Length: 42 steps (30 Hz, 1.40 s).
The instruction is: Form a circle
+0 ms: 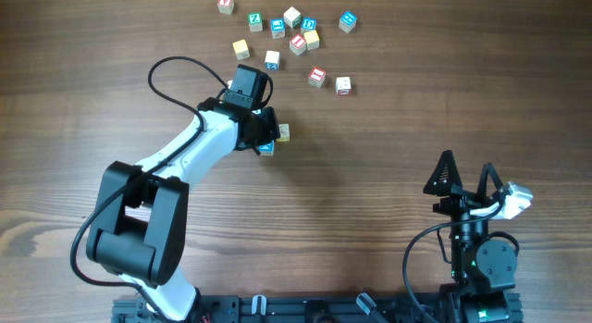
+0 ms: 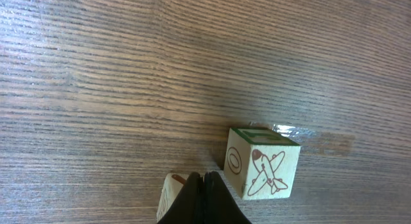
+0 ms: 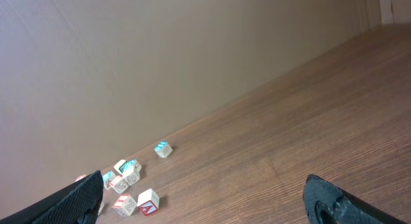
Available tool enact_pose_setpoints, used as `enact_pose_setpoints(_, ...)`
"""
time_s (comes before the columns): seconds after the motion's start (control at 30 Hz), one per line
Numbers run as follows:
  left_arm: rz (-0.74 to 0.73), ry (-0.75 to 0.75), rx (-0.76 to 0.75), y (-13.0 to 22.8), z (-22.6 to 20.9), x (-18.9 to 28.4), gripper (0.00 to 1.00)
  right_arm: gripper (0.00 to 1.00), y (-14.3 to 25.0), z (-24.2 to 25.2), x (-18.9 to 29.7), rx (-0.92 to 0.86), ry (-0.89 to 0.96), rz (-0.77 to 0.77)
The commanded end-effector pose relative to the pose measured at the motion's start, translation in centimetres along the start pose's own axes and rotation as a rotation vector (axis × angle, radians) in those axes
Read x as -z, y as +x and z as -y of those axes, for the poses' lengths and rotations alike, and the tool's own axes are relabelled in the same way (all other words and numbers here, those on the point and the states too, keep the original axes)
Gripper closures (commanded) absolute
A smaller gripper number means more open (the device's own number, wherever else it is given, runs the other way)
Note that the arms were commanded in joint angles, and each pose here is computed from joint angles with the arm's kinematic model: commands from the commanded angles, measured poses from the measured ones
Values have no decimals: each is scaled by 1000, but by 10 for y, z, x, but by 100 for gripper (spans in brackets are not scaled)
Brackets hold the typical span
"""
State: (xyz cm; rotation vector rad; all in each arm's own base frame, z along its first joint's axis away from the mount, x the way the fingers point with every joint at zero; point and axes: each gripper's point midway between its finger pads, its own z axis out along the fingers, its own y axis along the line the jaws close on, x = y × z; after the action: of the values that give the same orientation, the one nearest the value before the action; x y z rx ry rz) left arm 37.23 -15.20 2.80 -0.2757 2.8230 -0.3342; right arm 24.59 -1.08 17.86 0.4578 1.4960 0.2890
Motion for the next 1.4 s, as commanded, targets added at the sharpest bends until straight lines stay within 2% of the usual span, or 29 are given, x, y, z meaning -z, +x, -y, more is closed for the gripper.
enact_pose_setpoints(0.0, -14, 18, -19, 2, 5, -1, 96, 0, -2, 1, 0, -5, 7, 9)
enact_pose_setpoints(0.57, -32, 28, -18, 5, 6, -1, 96, 0, -2, 1, 0, -5, 7, 9)
enact_pose_setpoints(0.8, 48, 71, -17, -16, 15, 4, 96, 0, -2, 1, 0, -5, 7, 9)
enact_pose_setpoints(0.97, 54, 54, 26, -21, 1, 18, 96, 0, -2, 1, 0, -5, 7, 9)
enact_pose_setpoints(1.07, 47, -12, 89, -22, -23, 28, 96, 0, -2, 1, 0, -5, 7, 9)
enact_pose_setpoints(1.17, -7, -50, 120, -11, -39, 30, 96, 0, -2, 1, 0, -5, 7, 9)
enact_pose_setpoints(1.27, -117, -75, 130, 17, -46, 30, 96, 0, -2, 1, 0, -5, 7, 9)
enact_pose_setpoints(1.37, -166, -79, 123, 36, -47, 24, 96, 0, -2, 1, 0, -5, 7, 9)
